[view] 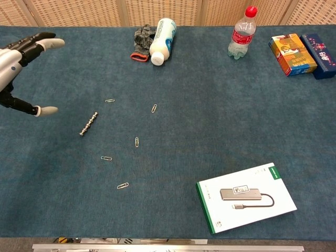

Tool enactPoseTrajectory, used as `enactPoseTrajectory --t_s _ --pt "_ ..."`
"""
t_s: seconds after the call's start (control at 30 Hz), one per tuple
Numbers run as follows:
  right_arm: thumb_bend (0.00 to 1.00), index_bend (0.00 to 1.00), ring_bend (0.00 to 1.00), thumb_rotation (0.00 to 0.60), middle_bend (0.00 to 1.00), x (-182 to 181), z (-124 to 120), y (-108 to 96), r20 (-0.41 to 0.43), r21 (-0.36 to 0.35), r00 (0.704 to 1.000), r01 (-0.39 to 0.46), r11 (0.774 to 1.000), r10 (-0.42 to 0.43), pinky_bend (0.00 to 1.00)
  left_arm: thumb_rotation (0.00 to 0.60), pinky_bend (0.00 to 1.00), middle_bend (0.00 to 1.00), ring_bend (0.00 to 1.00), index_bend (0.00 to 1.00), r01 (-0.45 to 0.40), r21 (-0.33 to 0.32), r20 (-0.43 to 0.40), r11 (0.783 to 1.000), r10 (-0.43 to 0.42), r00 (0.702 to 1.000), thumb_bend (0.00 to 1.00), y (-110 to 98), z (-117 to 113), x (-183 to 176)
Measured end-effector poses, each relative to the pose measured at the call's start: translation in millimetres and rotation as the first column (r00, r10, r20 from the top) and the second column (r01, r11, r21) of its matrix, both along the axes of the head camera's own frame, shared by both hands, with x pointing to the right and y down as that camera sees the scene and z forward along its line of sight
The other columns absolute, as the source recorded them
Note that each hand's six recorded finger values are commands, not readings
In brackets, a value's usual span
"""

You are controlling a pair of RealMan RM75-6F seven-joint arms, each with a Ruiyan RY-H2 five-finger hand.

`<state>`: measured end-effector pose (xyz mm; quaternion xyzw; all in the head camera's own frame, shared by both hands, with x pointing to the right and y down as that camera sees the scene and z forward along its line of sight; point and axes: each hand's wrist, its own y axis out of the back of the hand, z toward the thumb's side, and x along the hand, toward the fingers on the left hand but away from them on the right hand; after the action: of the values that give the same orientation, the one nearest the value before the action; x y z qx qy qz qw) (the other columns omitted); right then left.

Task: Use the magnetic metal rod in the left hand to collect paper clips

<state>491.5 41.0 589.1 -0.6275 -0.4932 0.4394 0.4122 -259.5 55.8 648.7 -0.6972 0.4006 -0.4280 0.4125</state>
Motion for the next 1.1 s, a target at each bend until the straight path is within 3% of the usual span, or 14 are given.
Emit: enactPoseTrajectory --t_s 0.63,1.1 --pt "0.12 0.35 0.29 0.600 0.39 -3.2 12.0 2.4 0.019 -0.025 1.000 0.010 1.000 -0.010 0.44 0.600 0.07 0.00 0.00 0.00 0.003 -0.109 0.021 0.994 0.000 1.000 0.00 -9.1 51.2 32.4" --pt "0.12 0.36 0.29 0.600 0.39 -8.7 15.5 4.5 0.004 -0.038 0.999 0.032 0.999 -0.032 0.44 0.600 0.07 0.00 0.00 0.00 0.008 -0.170 0.050 0.985 0.000 0.999 0.00 -10.8 74.4 38.9"
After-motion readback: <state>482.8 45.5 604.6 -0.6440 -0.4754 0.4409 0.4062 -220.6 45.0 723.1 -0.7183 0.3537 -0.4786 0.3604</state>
